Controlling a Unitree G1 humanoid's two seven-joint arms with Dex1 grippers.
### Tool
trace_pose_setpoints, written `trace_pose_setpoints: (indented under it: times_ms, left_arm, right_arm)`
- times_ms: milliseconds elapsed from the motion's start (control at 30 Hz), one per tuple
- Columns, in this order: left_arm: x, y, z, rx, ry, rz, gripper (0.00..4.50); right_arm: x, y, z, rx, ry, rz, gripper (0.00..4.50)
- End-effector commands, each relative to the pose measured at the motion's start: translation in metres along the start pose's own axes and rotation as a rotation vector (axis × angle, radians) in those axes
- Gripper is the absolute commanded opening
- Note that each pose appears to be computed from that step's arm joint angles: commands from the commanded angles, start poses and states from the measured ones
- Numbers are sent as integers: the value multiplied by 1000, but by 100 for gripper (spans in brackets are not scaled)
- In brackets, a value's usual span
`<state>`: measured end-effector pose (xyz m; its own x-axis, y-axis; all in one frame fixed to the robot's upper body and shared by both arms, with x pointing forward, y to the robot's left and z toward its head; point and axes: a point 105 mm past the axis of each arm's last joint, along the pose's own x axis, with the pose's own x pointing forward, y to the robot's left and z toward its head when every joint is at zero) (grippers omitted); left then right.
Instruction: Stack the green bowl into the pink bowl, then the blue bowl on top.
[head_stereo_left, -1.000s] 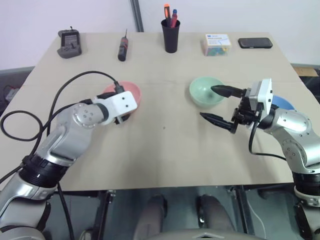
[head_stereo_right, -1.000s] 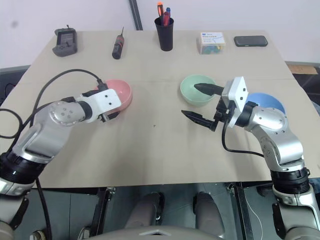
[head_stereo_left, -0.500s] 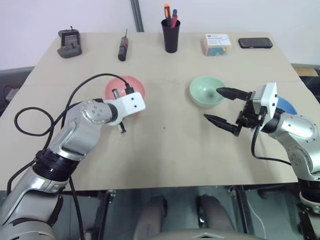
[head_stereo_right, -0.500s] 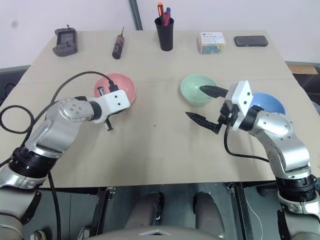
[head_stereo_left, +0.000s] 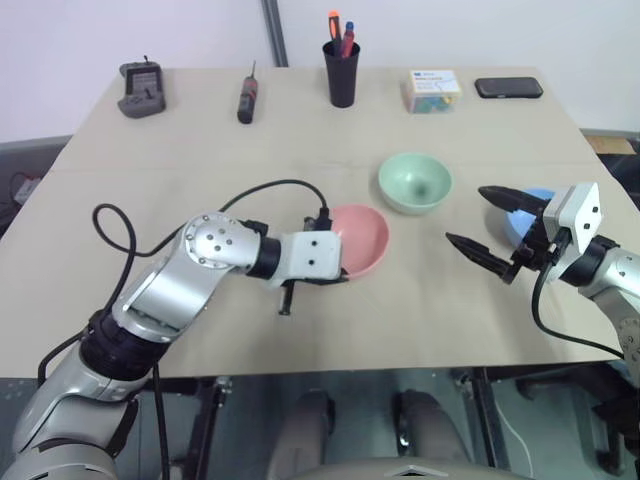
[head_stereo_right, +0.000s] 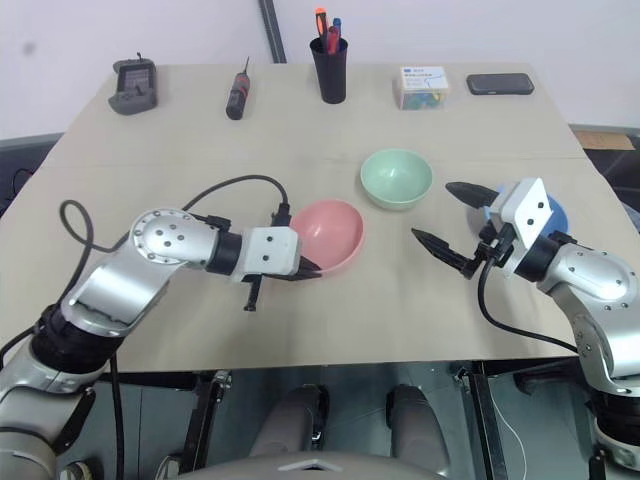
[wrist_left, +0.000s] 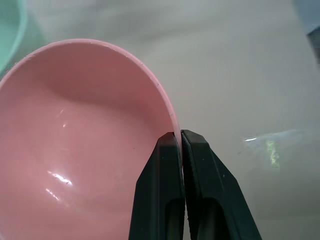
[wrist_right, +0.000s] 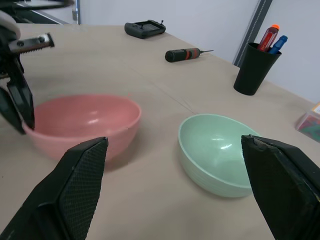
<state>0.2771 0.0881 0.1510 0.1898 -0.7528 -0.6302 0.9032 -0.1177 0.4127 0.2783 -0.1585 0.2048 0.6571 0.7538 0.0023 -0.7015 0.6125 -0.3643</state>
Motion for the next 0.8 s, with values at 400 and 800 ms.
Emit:
trace_pose_setpoints:
  times_ms: [400, 800]
  left_arm:
    - [-70, 19, 31, -231, -393, 365, 443]
    - [-99, -30, 5, -422, -458, 521, 443]
  right_arm:
    - [35, -26, -25, -294, 167, -1, 450]
    - [111, -43, -64, -512, 271, 190, 450]
